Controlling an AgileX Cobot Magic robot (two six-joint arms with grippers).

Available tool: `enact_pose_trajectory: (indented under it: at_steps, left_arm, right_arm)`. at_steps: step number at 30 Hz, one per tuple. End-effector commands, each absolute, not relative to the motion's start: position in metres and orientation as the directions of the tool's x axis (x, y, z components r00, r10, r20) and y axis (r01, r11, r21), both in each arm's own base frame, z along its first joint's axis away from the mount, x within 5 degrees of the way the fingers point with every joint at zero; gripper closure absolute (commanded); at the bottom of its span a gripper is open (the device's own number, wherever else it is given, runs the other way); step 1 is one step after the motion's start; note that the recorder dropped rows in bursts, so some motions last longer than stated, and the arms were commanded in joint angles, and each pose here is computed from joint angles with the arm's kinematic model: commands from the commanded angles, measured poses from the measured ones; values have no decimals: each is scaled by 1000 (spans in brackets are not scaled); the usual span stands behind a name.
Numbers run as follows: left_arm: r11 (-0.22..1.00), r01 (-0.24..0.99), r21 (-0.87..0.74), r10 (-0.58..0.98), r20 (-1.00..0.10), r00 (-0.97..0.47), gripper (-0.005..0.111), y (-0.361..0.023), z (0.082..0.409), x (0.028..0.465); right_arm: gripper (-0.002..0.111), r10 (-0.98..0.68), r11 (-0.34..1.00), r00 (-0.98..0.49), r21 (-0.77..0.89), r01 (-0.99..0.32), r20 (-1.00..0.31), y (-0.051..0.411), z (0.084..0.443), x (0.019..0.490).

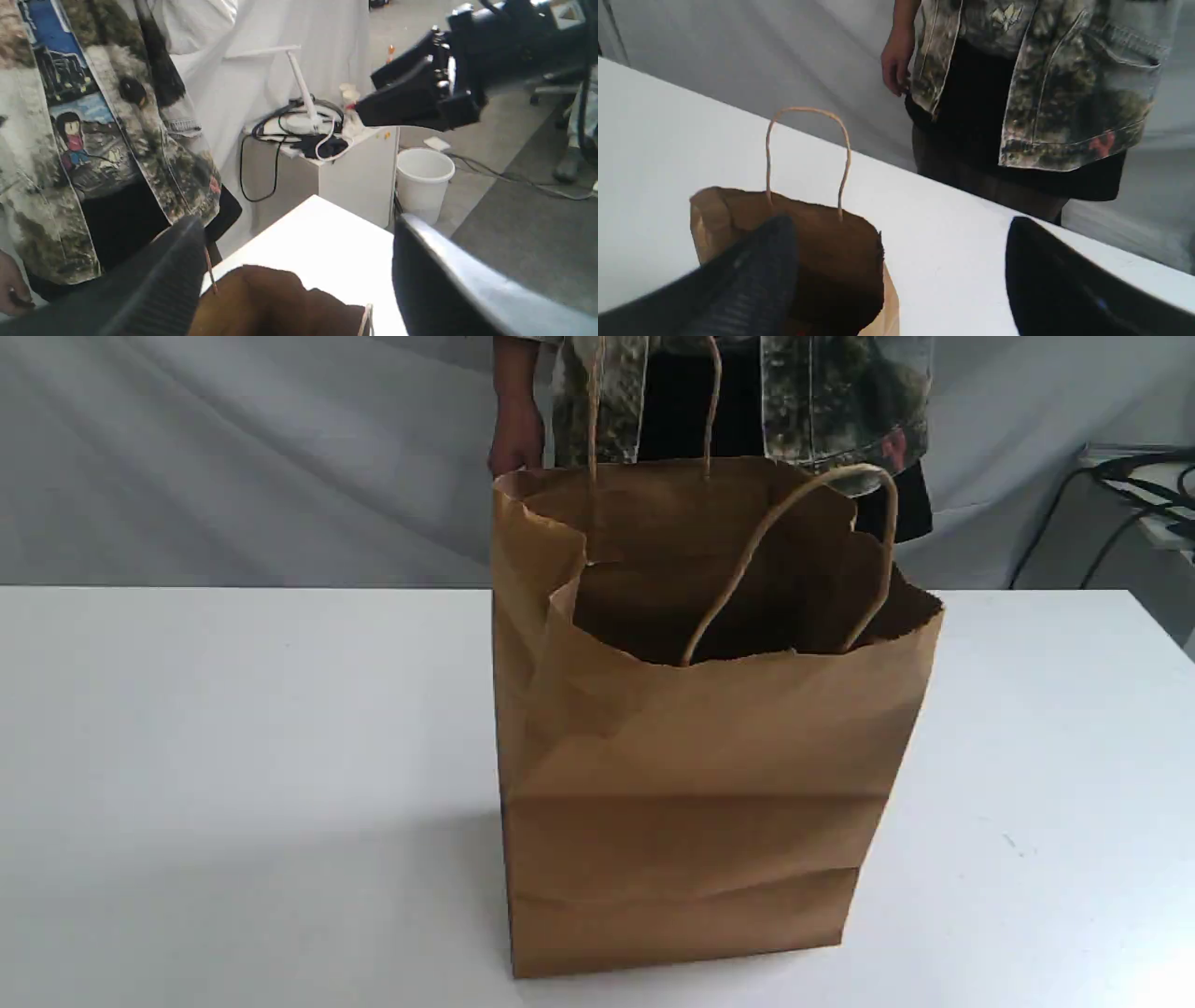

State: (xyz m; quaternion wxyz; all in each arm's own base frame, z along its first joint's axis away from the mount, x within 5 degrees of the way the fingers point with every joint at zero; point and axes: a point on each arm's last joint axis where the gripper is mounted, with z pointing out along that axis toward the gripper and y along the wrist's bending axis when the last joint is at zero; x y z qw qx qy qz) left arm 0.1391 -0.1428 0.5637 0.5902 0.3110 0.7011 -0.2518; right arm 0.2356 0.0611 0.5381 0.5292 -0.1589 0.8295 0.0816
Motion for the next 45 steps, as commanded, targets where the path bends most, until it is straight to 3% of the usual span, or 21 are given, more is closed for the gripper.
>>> enact_pose_trajectory:
  at_steps: [1,11,16,19,21,22,30,37,41,45]
  left_arm:
    - [689,725,-2,72,-995,-71,48,-121,576,118]
    - [687,726,-34,-50,-999,1,52,-64,595,60]
    - [675,733,-77,-99,-995,-13,60,-41,596,36]
    - [647,758,-87,-119,-993,-12,80,-36,597,26]
    - [626,778,-57,-106,-994,12,99,-39,598,25]
    - [617,786,-40,-93,-995,23,107,-43,598,27]
    - [604,788,117,44,-993,113,107,-91,594,74]
    - [586,792,170,0,-978,210,107,-161,584,141]
    - [651,730,207,-76,-939,334,107,-195,569,172]
    - [745,583,323,-47,-847,529,107,-218,537,188]
  right_arm:
    - [45,-172,947,-300,-73,-313,-938,49,560,197]
    - [45,-195,971,-58,-185,-154,-979,14,597,93]
    - [45,-215,976,149,-219,-14,-965,-11,613,18]
    - [47,-239,971,287,-222,92,-928,-27,618,-30]
    - [50,-255,965,358,-215,148,-898,-35,618,-58]
    - [52,-259,963,388,-206,172,-885,-40,616,-74]
    - [81,-241,964,462,-155,216,-853,-57,594,-143]
    - [102,-217,968,437,-134,213,-873,-65,575,-170]
    - [105,-208,970,422,-131,204,-883,-65,572,-171]
    - [105,-206,971,420,-131,200,-884,-65,572,-171]
